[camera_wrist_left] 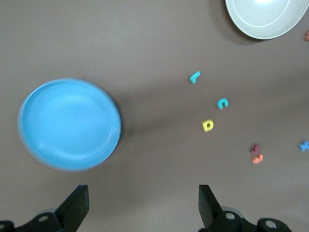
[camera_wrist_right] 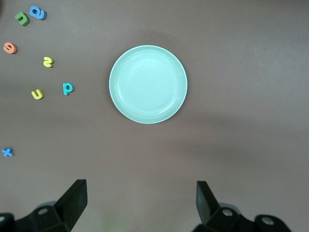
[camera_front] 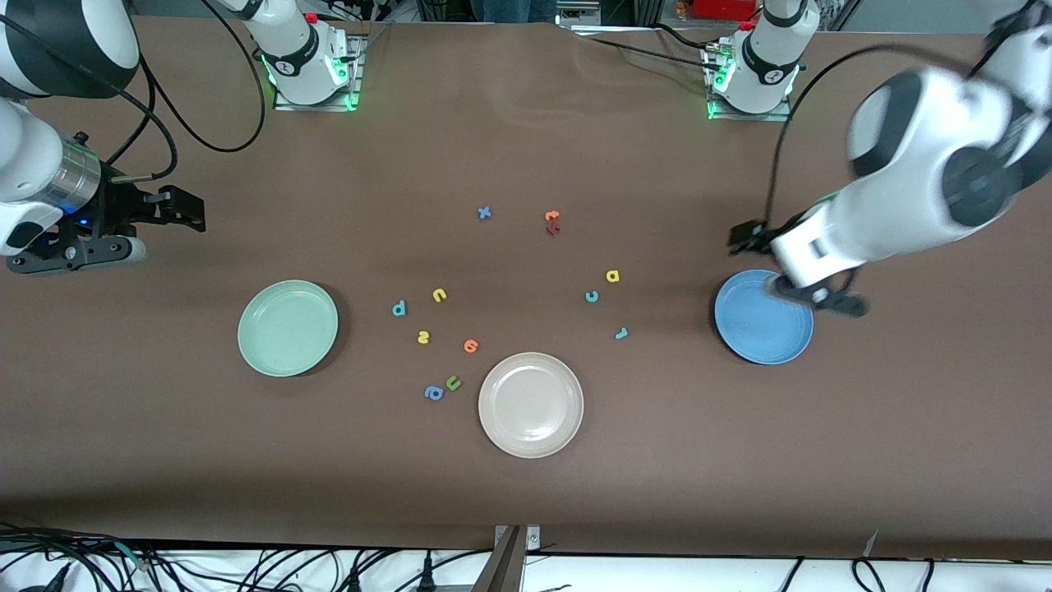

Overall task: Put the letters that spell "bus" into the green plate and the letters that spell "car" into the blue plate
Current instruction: 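Grasp the yellow d with the left gripper while the right gripper reaches the p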

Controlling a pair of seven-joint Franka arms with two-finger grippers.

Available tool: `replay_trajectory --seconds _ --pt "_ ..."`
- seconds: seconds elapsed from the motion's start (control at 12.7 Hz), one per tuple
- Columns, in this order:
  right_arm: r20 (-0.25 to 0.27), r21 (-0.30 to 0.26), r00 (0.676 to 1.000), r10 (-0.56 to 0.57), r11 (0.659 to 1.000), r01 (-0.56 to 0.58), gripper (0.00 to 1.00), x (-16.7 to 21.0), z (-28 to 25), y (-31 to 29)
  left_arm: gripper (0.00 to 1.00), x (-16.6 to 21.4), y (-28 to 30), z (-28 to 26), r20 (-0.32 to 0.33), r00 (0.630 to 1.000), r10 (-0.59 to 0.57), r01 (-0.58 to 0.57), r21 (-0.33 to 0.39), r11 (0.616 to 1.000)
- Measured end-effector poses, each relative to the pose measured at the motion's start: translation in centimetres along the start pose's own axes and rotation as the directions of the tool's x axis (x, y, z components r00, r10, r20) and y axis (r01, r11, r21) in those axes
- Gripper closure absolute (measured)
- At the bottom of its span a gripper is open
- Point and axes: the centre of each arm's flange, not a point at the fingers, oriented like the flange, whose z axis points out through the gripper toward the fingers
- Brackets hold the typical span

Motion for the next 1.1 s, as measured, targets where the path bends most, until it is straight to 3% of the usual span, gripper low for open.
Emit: replay_trajectory --seconds 0.24,0.55,0.79,0.95,1.1 --pt "0.003 -0.024 1.0 0.0 1.0 0.0 0.0 0.0 0.0 0.3 0.0 3.4 3.5 7.7 0.007 0.999 0.054 -0.054 0.003 0.999" --pt "0.012 -0.033 1.0 0.0 0.999 0.0 0.0 0.2 0.5 0.4 0.0 4.9 8.8 16.0 0.032 0.992 0.119 -0.119 0.013 0.993" --pt "0.031 -0.036 0.999 -0.01 0.999 0.012 0.0 1.3 2.3 0.0 0.0 3.8 12.5 21.2 0.059 0.998 0.025 -0.029 0.063 0.998" --pt "0.013 -0.042 0.999 -0.04 0.998 0.041 0.0 2.7 3.8 -1.6 0.01 2.4 14.4 23.5 0.05 0.998 -0.029 0.023 0.13 0.991" --pt "-0.006 -0.049 0.997 -0.08 0.996 0.079 0.0 4.1 5.7 -3.9 0.04 1.6 14.8 25.3 0.025 0.999 -0.039 0.035 0.134 0.99"
